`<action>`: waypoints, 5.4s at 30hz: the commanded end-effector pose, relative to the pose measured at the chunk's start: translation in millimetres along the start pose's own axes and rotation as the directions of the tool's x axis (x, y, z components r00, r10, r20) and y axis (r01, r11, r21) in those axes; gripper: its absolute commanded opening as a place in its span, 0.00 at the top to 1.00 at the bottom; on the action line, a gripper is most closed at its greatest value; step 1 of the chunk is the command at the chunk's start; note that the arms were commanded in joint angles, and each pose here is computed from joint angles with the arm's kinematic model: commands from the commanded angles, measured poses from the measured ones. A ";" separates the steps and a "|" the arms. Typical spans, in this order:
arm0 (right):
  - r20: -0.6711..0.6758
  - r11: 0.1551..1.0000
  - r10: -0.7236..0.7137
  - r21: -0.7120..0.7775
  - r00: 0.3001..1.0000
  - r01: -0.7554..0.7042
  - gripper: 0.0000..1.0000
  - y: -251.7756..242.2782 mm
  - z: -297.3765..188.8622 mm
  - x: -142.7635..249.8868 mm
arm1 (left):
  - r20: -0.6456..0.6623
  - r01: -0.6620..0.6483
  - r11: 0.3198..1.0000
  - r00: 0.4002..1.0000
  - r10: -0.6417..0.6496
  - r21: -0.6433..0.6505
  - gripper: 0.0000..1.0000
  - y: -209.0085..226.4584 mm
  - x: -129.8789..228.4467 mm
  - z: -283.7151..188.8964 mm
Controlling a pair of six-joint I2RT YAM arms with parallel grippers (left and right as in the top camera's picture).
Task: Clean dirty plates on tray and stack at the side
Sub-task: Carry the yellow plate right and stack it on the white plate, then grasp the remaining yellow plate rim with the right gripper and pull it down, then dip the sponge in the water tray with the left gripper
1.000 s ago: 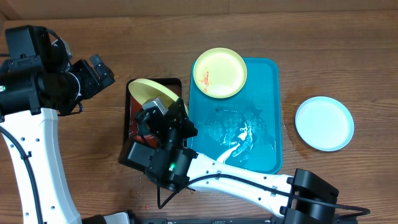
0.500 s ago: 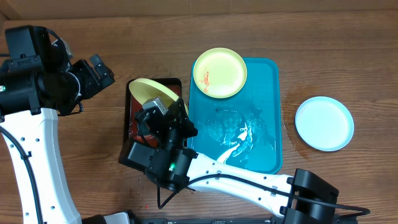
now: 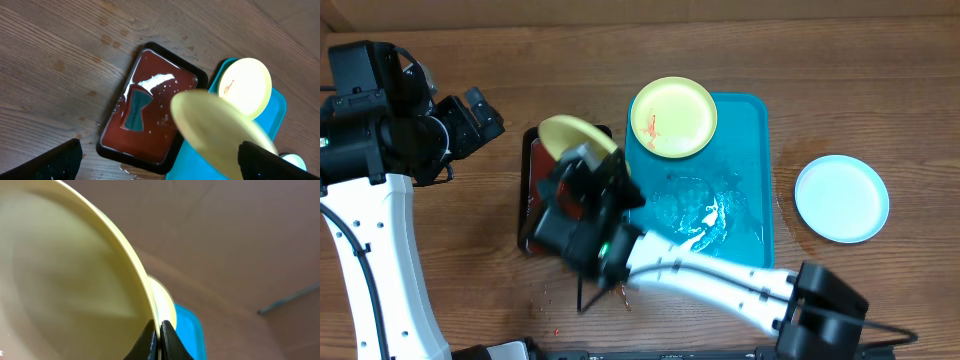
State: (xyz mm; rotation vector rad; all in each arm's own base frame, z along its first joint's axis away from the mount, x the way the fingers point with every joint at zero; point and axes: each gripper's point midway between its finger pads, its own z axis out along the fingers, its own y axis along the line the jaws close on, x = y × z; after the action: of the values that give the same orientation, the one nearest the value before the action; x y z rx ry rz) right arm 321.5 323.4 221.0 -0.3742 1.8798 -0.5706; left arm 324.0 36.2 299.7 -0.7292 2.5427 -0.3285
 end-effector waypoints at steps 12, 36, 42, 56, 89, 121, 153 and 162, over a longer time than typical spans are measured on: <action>-0.590 0.456 0.484 -0.459 0.646 -0.762 0.96 -118.8 48.2 -32.8 | 0.018 -0.003 1.000 1.000 0.003 -0.009 0.00 1.6 -3.4 -3.6; -0.588 0.291 0.756 0.696 -0.289 -0.657 0.96 -282.5 82.9 379.9 | 0.018 -0.003 1.000 1.000 0.003 -0.009 0.00 1.6 -3.4 -3.6; -0.590 0.291 0.762 0.681 -0.268 -0.672 0.44 -286.2 87.6 372.1 | 0.018 -0.003 1.000 1.000 0.003 -0.009 0.00 1.6 -3.4 -3.6; -0.751 0.511 0.517 -0.115 0.411 -0.852 0.39 -236.5 84.9 179.5 | 0.018 -0.003 1.000 1.000 0.003 -0.009 0.00 1.5 -3.5 -3.6; -0.602 0.722 0.360 -0.304 0.713 -0.622 0.96 -31.9 241.2 200.8 | 0.018 -0.003 1.000 1.000 0.003 -0.009 0.00 1.6 -3.4 -3.6; -0.799 0.576 0.512 0.049 0.314 -0.816 0.96 -55.8 76.1 241.7 | 0.018 -0.001 1.000 1.000 0.002 -0.008 0.00 1.5 -3.5 -3.6; -0.731 0.703 0.243 -0.320 0.637 -0.635 0.62 -107.4 30.7 185.2 | -0.350 -0.290 0.944 0.910 0.221 -0.157 0.17 13.3 104.3 133.8; -0.769 0.697 0.162 -0.354 0.618 -0.623 0.62 -87.6 34.4 198.9 | -0.444 -0.350 0.907 0.868 0.220 -0.235 0.29 39.0 129.4 201.2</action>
State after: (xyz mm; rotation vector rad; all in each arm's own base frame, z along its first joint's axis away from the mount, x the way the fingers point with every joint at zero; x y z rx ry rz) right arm 279.1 139.6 102.7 -0.0531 2.7861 0.2881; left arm 318.6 -25.1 96.3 -0.3957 3.0273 -0.0599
